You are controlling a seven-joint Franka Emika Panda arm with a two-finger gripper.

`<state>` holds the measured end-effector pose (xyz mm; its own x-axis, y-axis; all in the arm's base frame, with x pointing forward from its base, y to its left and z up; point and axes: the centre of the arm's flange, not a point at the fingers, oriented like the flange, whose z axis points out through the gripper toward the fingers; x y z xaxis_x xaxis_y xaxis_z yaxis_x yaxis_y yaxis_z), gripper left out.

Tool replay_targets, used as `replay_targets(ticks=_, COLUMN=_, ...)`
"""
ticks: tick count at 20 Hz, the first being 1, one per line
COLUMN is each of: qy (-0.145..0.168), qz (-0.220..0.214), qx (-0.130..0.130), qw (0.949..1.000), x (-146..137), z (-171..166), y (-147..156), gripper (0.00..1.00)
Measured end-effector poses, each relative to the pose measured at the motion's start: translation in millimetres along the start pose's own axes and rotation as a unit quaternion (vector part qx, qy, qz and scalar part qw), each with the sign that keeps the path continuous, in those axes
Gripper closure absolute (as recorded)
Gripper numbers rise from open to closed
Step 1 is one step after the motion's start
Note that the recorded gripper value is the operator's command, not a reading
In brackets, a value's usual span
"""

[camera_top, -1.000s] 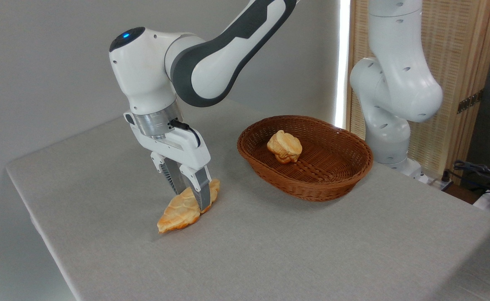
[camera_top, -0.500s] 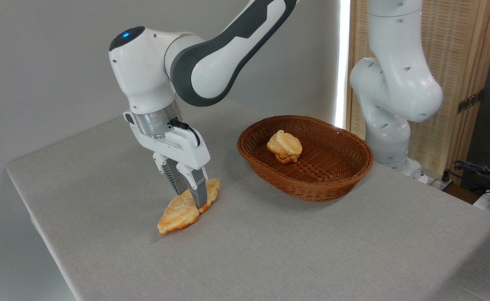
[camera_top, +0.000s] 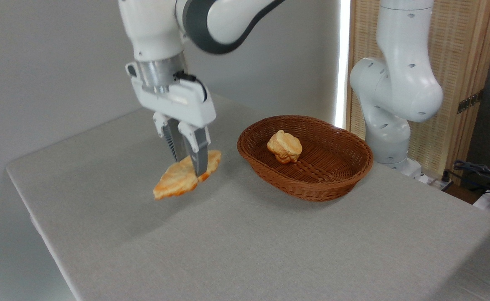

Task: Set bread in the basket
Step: 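Lift the pastry and carry it over the wicker basket, then lower the pastry into the basket beside the roll and release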

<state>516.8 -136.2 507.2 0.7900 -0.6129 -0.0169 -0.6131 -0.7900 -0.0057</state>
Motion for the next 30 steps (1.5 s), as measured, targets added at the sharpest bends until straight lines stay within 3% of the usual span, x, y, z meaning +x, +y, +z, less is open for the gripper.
replay_targets(ticks=5, qy=0.0, qz=0.041, qx=-0.005, qw=0.9991, x=-59, z=-38, y=-1, gripper=0.41)
replay_targets(ticks=14, qy=-0.047, qz=0.102, qx=-0.06, qw=0.9918, x=-154, z=-29, y=11, gripper=0.34)
replay_targets(ticks=15, qy=-0.056, qz=0.108, qx=-0.068, qw=0.9903, x=-160, z=-25, y=14, gripper=0.26)
replay_targets(ticks=16, qy=-0.064, qz=0.115, qx=-0.075, qw=0.9884, x=-166, z=-19, y=17, gripper=0.25)
replay_targets(ticks=17, qy=-0.071, qz=0.12, qx=-0.082, qw=0.9868, x=-170, z=-14, y=19, gripper=0.19)
replay_targets(ticks=18, qy=-0.077, qz=0.123, qx=-0.086, qw=0.9857, x=-173, z=-8, y=21, gripper=0.05)
replay_targets(ticks=19, qy=-0.082, qz=0.123, qx=-0.09, qw=0.9848, x=-175, z=-2, y=23, gripper=0.0)
replay_targets(ticks=30, qy=-0.104, qz=0.124, qx=-0.106, qw=0.9811, x=-181, z=22, y=28, gripper=0.0)
